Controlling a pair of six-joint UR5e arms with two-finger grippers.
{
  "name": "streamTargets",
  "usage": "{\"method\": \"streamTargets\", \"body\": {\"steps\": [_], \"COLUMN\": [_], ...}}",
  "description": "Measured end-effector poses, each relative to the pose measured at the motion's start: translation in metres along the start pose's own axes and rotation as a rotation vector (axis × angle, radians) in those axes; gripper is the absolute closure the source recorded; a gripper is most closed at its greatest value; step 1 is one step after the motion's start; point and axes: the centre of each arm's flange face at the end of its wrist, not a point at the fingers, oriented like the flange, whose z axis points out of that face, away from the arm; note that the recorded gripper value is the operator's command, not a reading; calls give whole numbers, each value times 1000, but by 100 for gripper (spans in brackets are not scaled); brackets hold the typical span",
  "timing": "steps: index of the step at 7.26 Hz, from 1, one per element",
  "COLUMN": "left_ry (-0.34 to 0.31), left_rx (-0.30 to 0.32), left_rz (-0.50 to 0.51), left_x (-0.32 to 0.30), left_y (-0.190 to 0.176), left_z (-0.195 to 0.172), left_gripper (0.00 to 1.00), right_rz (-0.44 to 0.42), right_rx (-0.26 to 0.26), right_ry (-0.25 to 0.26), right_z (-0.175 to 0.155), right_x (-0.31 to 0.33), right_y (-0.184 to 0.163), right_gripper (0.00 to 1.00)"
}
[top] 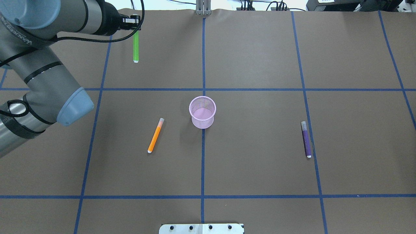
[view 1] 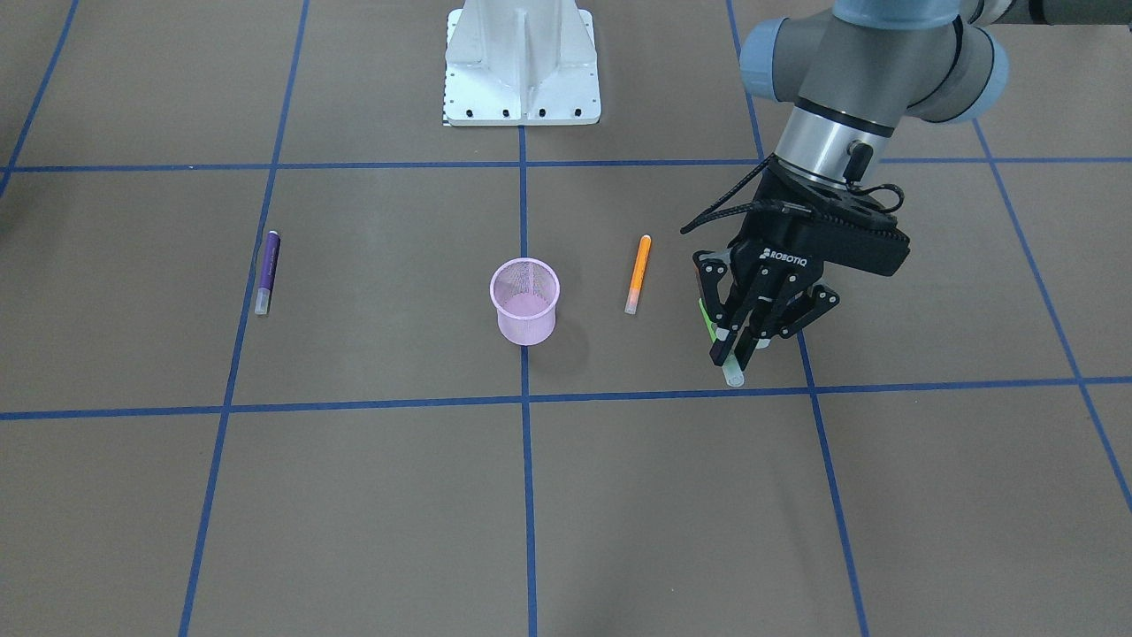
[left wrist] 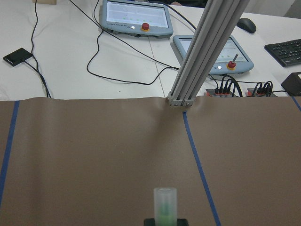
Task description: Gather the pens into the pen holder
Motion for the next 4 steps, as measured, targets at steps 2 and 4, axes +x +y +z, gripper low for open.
{"method": "streamTargets", "body": {"steps": [2, 4], "left_ry": [-2, -2], "left_rx": [-1, -1], "left_rz": [0, 0], "left_x": [-1, -1], "left_y": [0, 0], "left_z": [1, 1], "left_gripper": [100, 100], "right_rz": [-3, -7], "right_rx": [-2, -6], "right_ry": [0, -1], "right_z": [1, 2], "right_x": [0, 1], "right_y": [0, 3], "right_gripper": [59, 74]}}
